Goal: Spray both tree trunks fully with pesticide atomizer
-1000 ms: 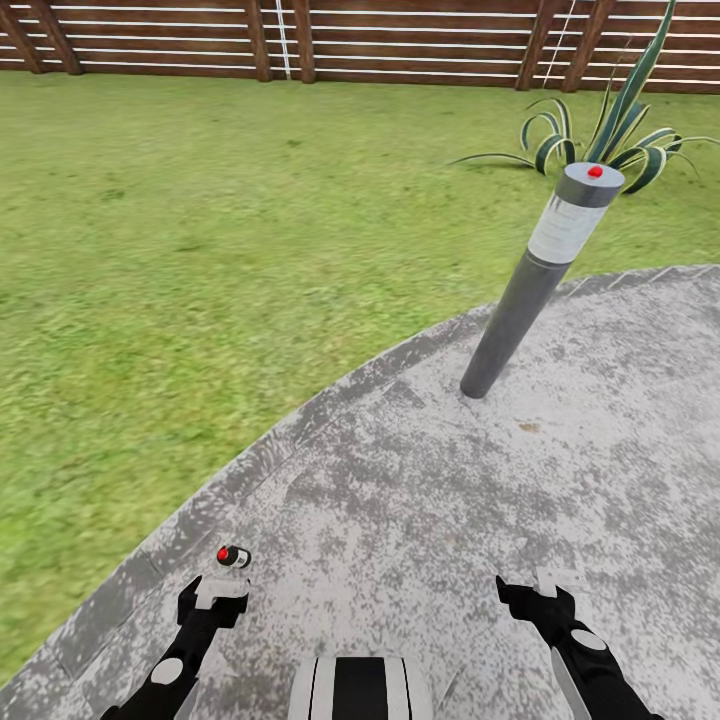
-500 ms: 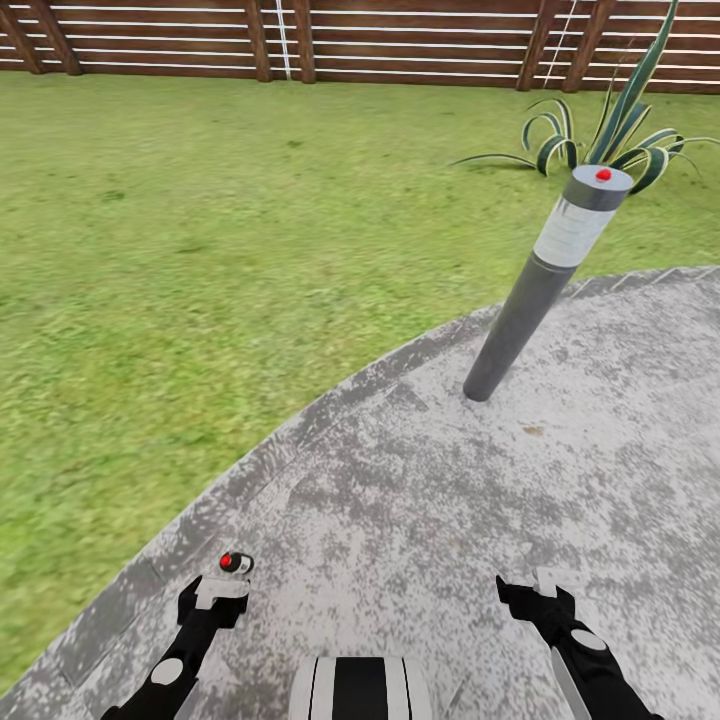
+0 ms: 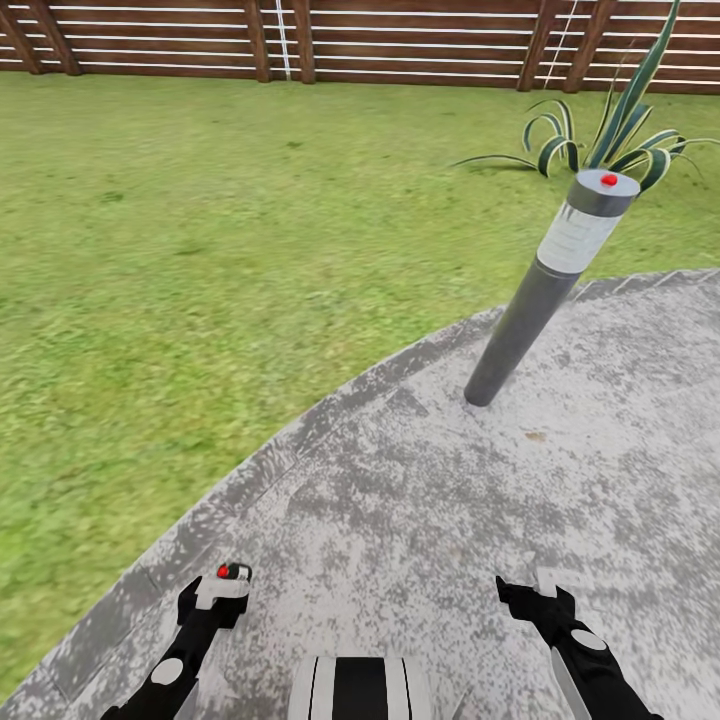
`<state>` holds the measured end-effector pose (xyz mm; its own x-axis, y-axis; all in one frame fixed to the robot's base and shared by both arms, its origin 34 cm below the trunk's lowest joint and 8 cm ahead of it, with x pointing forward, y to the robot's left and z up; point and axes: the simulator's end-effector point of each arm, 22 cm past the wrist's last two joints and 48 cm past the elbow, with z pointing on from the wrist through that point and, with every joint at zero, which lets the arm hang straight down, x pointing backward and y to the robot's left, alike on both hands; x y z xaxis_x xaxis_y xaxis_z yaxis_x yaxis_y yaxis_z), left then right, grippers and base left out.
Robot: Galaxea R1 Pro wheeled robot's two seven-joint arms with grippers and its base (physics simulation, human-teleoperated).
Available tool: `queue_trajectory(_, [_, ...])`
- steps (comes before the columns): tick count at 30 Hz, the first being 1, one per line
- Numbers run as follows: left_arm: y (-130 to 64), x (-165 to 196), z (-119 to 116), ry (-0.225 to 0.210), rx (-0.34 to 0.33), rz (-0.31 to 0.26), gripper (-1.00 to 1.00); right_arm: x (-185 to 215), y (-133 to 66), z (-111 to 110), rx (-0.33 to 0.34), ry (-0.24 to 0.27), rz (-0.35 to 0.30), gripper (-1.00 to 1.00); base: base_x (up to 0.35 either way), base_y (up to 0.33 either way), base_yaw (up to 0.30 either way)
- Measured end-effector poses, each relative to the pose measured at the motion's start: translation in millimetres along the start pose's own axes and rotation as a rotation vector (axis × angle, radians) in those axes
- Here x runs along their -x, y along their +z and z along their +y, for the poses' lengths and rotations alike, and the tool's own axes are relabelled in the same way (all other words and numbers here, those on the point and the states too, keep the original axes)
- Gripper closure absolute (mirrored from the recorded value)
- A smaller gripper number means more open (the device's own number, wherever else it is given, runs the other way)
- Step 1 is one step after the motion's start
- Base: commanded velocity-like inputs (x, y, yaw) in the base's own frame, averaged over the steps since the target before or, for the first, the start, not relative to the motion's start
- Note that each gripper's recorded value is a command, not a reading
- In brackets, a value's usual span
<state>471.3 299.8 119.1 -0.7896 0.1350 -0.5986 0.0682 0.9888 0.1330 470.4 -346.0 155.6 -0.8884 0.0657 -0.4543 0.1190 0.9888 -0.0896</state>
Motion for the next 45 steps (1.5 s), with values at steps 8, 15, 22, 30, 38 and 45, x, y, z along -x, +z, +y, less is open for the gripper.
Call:
queue_trajectory(8, [0.0, 0.1, 0.6, -0.002, 0.002, -0.001, -1.0, -0.1, 0.1, -0.1, 0.0, 0.0, 0.0, -1.0, 0.01, 0.0, 0.0])
queue_trajectory(15, [-0.1, -0.1, 0.2, -0.001, 0.001, -0.001, -1.0, -0.8, 0.1, -0.4, -0.001, 0.0, 0.002, -1.0, 0.0, 0.0, -0.094])
queue_trajectory(22, [-0.2, -0.1, 0.3, -0.001, 0.001, -0.001, -1.0, -0.8, 0.1, -0.2, 0.0, 0.0, 0.002, -1.0, 0.0, 0.0, -0.076])
queue_trajectory(30, [-0.3, -0.2, 0.7, -0.002, 0.002, -0.001, -1.0, -0.7, 0.1, 0.0, 0.0, 0.0, 0.001, -1.0, 0.0, 0.0, -0.015])
queue_trajectory(38, [-0.8, 4.6, 1.4, -0.002, 0.003, -0.01, -1.0, 3.8, -1.5, 0.2, 0.001, 0.001, -0.008, -1.0, 0.0, 0.0, 0.0])
queue_trajectory(45, [-0.8, 5.2, 1.5, -0.003, 0.003, -0.011, -1.0, 4.0, -1.6, 0.2, 0.001, 0.001, -0.009, -1.0, 0.0, 0.0, 0.0])
